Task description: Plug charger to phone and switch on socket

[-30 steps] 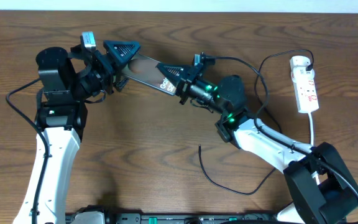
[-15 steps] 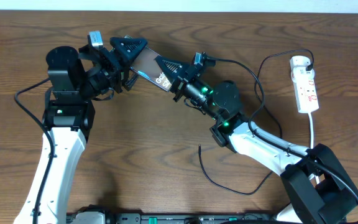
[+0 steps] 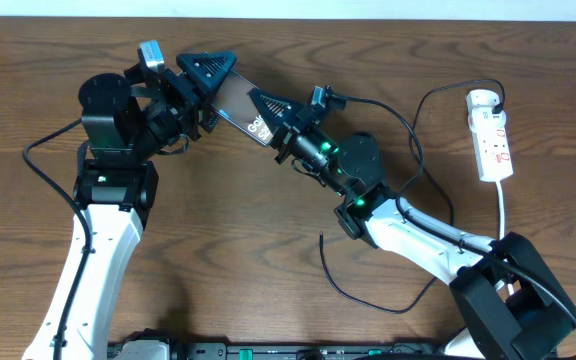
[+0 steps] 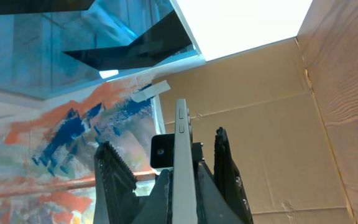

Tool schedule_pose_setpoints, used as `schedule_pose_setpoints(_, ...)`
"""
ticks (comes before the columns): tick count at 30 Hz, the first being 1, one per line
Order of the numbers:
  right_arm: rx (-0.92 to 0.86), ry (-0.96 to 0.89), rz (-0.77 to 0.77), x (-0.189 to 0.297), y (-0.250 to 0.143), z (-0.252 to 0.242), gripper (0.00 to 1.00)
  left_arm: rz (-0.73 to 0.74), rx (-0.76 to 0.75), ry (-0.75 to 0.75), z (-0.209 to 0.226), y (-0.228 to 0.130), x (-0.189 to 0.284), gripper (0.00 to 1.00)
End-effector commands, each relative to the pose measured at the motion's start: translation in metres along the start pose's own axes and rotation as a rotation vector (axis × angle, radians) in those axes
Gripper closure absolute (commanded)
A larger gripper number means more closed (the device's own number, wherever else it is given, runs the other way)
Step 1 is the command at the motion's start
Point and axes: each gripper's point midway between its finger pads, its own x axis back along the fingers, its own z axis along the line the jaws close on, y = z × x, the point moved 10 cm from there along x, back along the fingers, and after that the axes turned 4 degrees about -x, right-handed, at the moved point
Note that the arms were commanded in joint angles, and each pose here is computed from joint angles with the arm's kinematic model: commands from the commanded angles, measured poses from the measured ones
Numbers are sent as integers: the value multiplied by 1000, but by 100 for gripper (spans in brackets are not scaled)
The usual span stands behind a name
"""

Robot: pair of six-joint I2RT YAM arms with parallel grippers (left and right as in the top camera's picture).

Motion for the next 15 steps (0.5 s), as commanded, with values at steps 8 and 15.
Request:
schedule_pose_setpoints(8,33,0,126,-6,-29,2,99,17,-55,-4,0,-1,-4,28)
schedule_pose_setpoints(15,44,-10,129,-6,-31,-1,99,41,-112,-11,1,-2,-5,35)
